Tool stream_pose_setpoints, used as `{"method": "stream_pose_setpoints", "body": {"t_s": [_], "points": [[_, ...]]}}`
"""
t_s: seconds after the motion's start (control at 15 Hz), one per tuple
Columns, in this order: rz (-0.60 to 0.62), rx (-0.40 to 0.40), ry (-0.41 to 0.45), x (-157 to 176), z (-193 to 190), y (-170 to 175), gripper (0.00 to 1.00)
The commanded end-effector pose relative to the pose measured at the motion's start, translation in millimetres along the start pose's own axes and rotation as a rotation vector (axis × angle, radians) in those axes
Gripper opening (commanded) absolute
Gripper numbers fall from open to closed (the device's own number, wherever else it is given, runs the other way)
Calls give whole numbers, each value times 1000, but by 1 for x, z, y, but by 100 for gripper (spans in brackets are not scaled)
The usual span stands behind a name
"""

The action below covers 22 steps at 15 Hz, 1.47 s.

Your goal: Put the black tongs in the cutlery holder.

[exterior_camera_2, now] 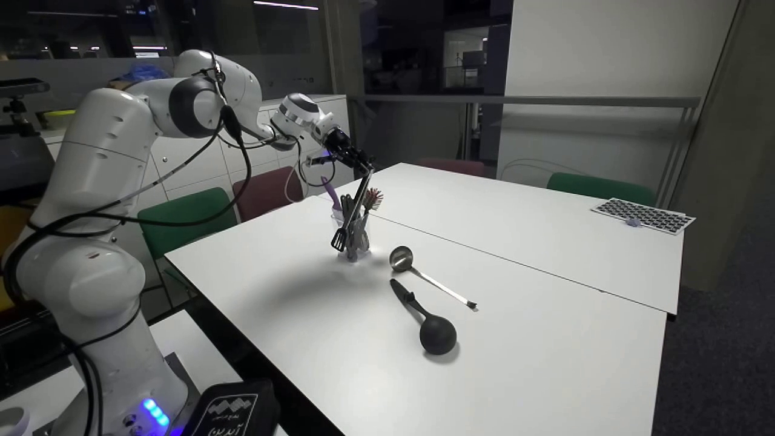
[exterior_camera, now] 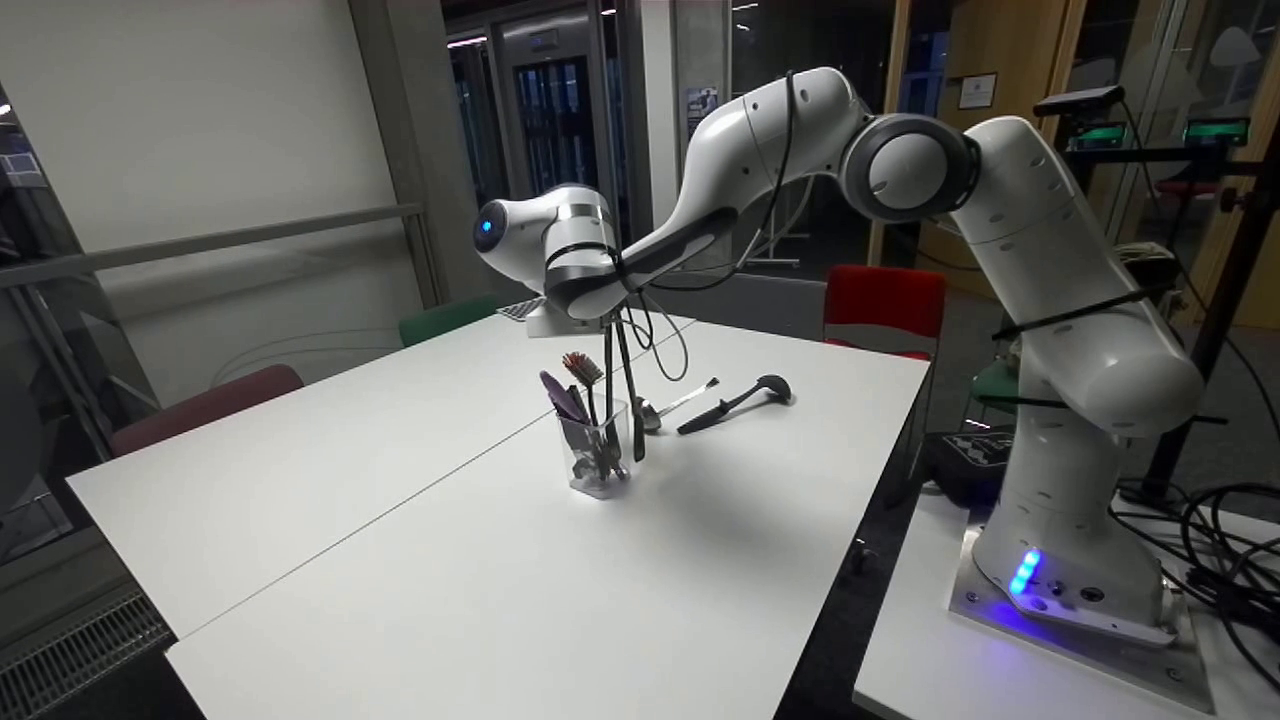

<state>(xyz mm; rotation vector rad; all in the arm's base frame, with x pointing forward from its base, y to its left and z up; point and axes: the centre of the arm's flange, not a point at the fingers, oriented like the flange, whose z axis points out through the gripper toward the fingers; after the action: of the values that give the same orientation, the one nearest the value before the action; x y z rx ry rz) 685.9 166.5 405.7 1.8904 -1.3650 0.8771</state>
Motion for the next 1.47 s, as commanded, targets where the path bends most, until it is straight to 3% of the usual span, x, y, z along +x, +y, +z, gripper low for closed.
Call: {"method": "stream_pose_setpoints", "body": {"t_s": [0.0, 0.8, 1.4], "points": [[-14, 43, -64, -2, -5, 17, 8], [-70, 25, -115, -16, 8, 26, 8], [-212, 51, -151, -29, 8, 27, 8]]}}
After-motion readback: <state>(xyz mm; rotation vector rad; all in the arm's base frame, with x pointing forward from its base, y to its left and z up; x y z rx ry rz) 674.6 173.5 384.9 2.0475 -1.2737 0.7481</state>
